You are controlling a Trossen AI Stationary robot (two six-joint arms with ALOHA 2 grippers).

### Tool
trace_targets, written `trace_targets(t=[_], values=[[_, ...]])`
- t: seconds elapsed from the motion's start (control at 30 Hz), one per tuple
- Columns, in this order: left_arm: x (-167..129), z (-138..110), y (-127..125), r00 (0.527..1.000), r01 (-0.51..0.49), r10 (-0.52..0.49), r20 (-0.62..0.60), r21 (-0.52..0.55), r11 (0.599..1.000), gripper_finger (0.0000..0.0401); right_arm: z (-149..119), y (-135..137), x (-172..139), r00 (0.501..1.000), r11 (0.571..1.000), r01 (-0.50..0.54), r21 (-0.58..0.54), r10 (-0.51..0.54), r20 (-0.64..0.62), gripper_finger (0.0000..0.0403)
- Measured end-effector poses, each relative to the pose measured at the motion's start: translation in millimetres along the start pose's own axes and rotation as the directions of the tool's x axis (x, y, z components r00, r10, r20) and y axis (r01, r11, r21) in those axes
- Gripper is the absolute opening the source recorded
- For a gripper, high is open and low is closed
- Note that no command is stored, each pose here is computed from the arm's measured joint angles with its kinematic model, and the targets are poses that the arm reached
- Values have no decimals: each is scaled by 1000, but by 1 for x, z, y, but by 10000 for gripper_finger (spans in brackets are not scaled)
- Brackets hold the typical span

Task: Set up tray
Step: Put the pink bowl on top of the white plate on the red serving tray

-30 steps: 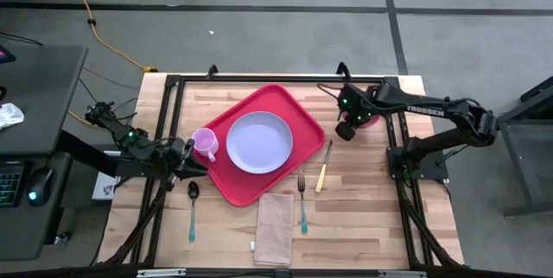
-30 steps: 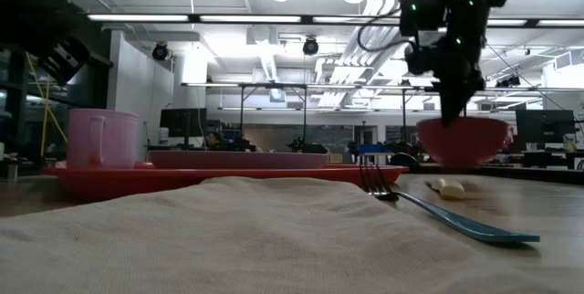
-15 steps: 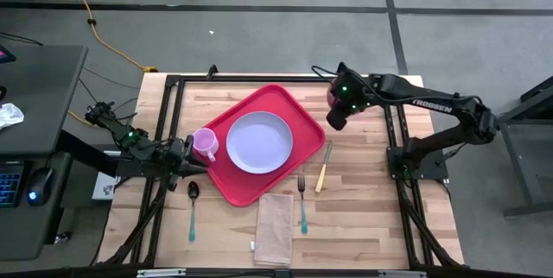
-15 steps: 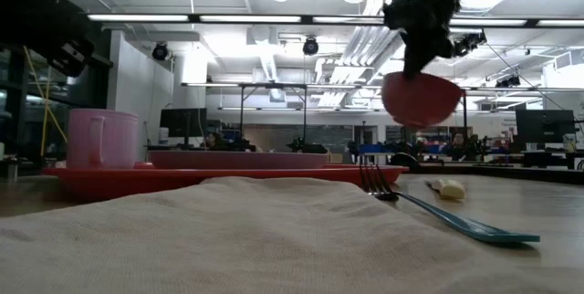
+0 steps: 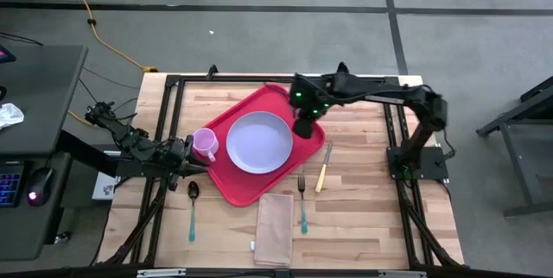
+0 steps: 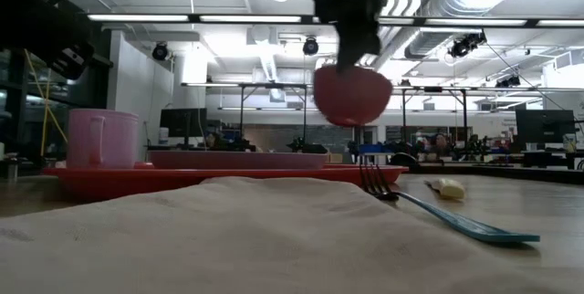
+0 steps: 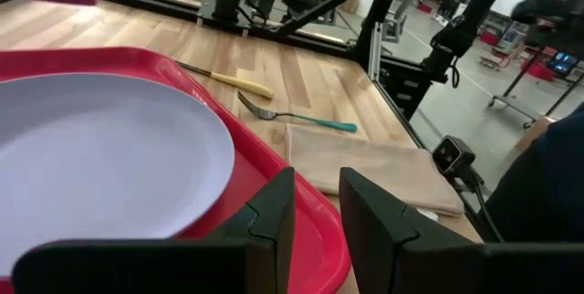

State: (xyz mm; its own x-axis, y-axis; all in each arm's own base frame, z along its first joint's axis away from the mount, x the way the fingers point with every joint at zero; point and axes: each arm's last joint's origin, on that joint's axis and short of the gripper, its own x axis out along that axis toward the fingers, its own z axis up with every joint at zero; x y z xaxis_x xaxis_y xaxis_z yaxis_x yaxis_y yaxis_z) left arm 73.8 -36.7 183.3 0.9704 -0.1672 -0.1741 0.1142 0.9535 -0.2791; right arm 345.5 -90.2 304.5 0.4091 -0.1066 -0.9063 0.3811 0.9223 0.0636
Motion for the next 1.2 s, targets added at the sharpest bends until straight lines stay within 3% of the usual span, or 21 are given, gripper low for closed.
trace_targets(t=[0.5, 1.2], values=[[0, -1, 0, 1000, -4, 4, -10, 10, 1000, 117, 52, 46, 8, 997, 992, -73, -99, 71, -22, 0], [0, -2, 1, 1000, -8, 8, -21, 16, 1000, 117, 58, 93, 1, 990, 981, -128, -143, 136, 47, 0]])
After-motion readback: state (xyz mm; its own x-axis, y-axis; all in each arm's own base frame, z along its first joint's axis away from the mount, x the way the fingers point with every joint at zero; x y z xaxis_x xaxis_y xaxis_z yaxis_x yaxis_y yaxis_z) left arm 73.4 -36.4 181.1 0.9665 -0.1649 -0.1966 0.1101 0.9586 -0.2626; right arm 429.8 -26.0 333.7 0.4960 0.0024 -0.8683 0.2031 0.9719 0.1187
